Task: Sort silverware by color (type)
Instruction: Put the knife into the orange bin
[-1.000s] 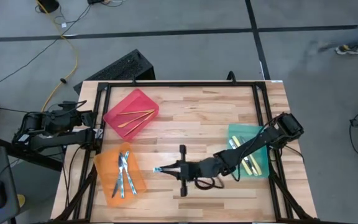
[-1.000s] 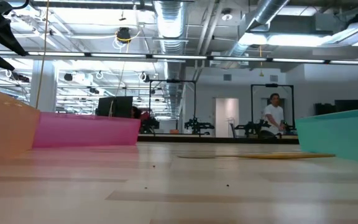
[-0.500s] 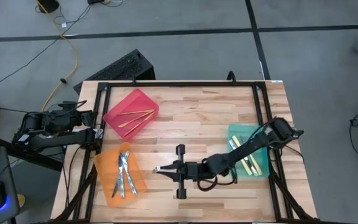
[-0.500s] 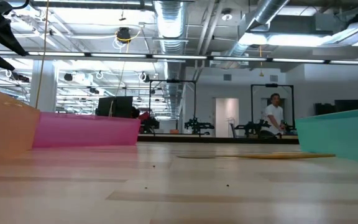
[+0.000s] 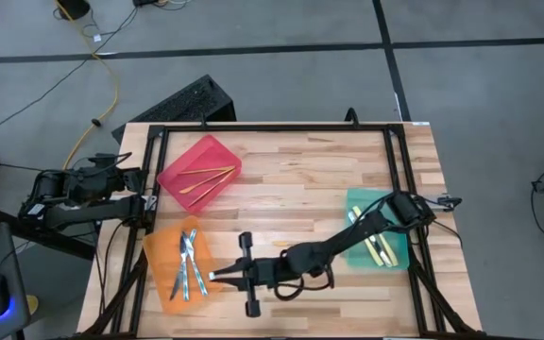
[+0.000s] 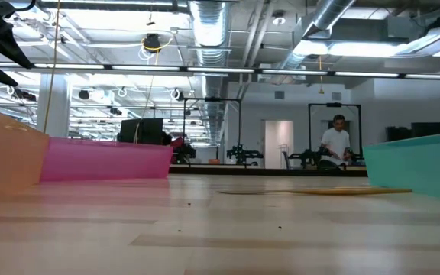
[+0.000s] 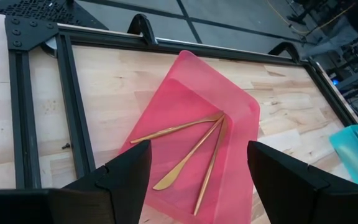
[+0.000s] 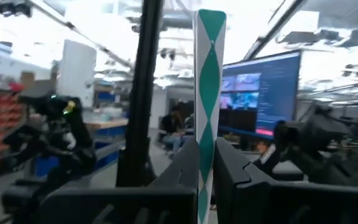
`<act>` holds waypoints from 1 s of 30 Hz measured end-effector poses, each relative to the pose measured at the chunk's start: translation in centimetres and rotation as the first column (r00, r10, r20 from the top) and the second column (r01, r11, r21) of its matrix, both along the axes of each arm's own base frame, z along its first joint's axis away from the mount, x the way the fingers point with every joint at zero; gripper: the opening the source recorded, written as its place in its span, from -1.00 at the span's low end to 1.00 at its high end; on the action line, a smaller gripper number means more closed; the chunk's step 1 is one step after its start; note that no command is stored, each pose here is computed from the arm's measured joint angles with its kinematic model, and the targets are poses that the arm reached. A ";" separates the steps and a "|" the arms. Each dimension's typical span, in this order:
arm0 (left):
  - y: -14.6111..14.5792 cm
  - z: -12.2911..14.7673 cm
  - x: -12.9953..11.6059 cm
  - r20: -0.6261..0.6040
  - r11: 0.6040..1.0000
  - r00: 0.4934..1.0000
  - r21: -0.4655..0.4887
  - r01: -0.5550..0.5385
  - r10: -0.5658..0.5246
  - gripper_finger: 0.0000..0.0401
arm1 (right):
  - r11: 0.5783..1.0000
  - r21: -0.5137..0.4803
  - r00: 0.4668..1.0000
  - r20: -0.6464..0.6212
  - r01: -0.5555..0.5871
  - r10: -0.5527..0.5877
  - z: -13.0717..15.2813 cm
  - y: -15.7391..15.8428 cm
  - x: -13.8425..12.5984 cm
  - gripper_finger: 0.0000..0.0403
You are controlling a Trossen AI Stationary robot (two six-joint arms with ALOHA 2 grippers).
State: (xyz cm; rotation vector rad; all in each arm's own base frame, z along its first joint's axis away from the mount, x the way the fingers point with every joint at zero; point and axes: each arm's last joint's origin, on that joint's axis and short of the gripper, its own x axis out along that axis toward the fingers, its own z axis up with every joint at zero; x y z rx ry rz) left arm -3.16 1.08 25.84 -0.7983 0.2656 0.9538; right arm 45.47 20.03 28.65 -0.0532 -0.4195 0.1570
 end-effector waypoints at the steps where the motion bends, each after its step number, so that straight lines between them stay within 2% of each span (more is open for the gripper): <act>1: 0.0 0.0 0.0 0.000 1.000 1.000 0.000 0.001 -0.001 0.23 | 1.000 -0.008 1.000 -0.021 -0.009 0.008 0.3 0.0 0.2 -0.87; 4: 0.0 0.0 0.0 0.000 1.000 1.000 0.000 0.000 0.000 0.23 | 1.000 -0.028 0.999 -0.052 -0.013 0.011 0.6 0.0 0.5 -0.87; 10: 0.0 0.0 0.0 0.001 1.000 1.000 0.000 0.000 0.000 0.23 | 0.998 -0.066 1.000 -0.026 -0.010 0.009 1.1 0.1 0.5 -0.87; 16: 0.0 0.0 0.0 0.001 1.000 1.000 0.000 0.000 0.000 0.23 | 0.981 -0.129 0.990 0.001 -0.143 0.144 1.1 -0.3 0.7 -0.87; 24: 0.0 0.0 0.0 0.000 1.000 1.000 0.000 0.000 0.000 0.23 | 0.983 -0.139 0.992 0.010 -0.123 0.126 1.2 -1.0 1.0 -0.87; 30: 0.0 0.0 0.0 0.000 1.000 1.000 0.000 0.001 -0.001 0.23 | 0.978 -0.168 0.991 -0.071 -0.124 0.114 0.2 -1.3 1.5 -0.87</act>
